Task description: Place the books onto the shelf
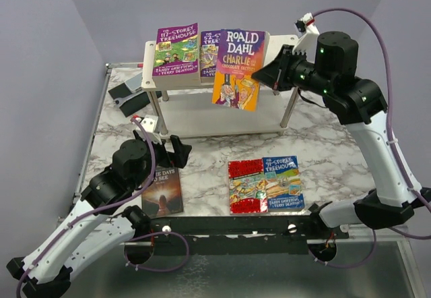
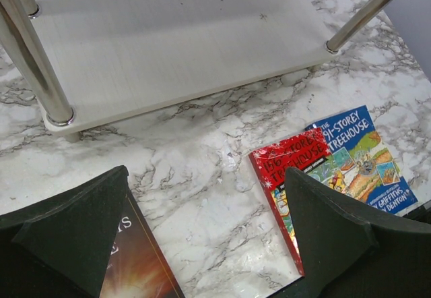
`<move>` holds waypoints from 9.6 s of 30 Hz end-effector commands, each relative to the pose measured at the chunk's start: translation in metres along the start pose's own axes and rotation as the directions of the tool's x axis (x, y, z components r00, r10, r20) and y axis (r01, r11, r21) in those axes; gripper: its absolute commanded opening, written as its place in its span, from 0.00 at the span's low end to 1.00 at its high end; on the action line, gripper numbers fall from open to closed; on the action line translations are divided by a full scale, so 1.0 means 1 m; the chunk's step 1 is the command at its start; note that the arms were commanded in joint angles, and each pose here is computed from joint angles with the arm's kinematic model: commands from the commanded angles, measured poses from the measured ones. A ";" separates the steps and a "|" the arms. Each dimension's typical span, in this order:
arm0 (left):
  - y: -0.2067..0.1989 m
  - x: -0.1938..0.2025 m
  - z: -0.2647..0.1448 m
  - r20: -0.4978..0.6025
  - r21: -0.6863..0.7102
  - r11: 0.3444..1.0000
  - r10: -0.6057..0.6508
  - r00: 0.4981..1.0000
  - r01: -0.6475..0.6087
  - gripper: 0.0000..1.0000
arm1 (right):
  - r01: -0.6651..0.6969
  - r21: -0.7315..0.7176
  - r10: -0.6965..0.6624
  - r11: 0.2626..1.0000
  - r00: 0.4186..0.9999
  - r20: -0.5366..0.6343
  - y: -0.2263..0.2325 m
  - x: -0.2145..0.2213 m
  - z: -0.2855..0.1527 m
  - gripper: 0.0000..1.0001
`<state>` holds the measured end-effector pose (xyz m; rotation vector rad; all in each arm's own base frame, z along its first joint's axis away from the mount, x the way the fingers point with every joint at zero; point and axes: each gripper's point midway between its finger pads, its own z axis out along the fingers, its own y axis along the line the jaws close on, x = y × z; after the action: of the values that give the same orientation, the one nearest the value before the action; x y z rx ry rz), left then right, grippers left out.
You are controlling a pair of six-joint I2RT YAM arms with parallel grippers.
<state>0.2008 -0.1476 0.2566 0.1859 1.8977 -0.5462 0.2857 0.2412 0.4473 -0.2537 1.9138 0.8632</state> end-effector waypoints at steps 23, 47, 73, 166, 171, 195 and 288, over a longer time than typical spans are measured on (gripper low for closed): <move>-0.002 0.001 -0.001 0.019 0.028 1.000 0.009 1.000 -0.009 0.99 | -0.324 -0.335 0.277 0.885 0.943 -0.183 -0.030 -0.059 0.071 0.01; -0.002 0.001 0.000 0.020 0.026 1.000 0.007 1.000 -0.007 0.99 | -0.346 -0.157 0.322 0.925 0.934 -0.157 -0.082 -0.046 0.114 0.45; 0.000 0.002 0.001 0.017 0.015 1.000 0.008 1.000 -0.008 0.99 | -0.231 -0.084 0.226 0.969 0.972 -0.064 -0.068 -0.032 0.104 0.33; -0.067 0.111 0.064 -0.377 0.227 0.919 -0.221 0.899 0.321 0.99 | -0.182 0.431 0.293 0.884 0.934 -0.206 -0.169 0.245 -0.054 0.64; -0.070 0.136 0.071 -0.425 0.217 0.904 -0.252 0.869 0.368 0.99 | -0.239 0.400 0.372 0.885 0.879 -0.299 -0.172 0.291 -0.037 0.62; -0.041 0.218 0.076 -0.539 0.025 0.920 -0.317 0.780 0.391 0.99 | -0.186 0.381 0.381 0.906 0.751 -0.540 -0.134 0.404 0.034 0.57; -0.131 0.124 0.008 -0.634 0.368 0.588 -0.407 0.657 0.720 0.53 | -0.595 -0.220 0.509 0.773 0.789 -0.344 -0.024 0.277 -0.021 0.01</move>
<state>0.1182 -0.2778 0.1555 0.0632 2.2792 -1.5980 0.1465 0.2546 0.1615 0.1035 2.2716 1.5167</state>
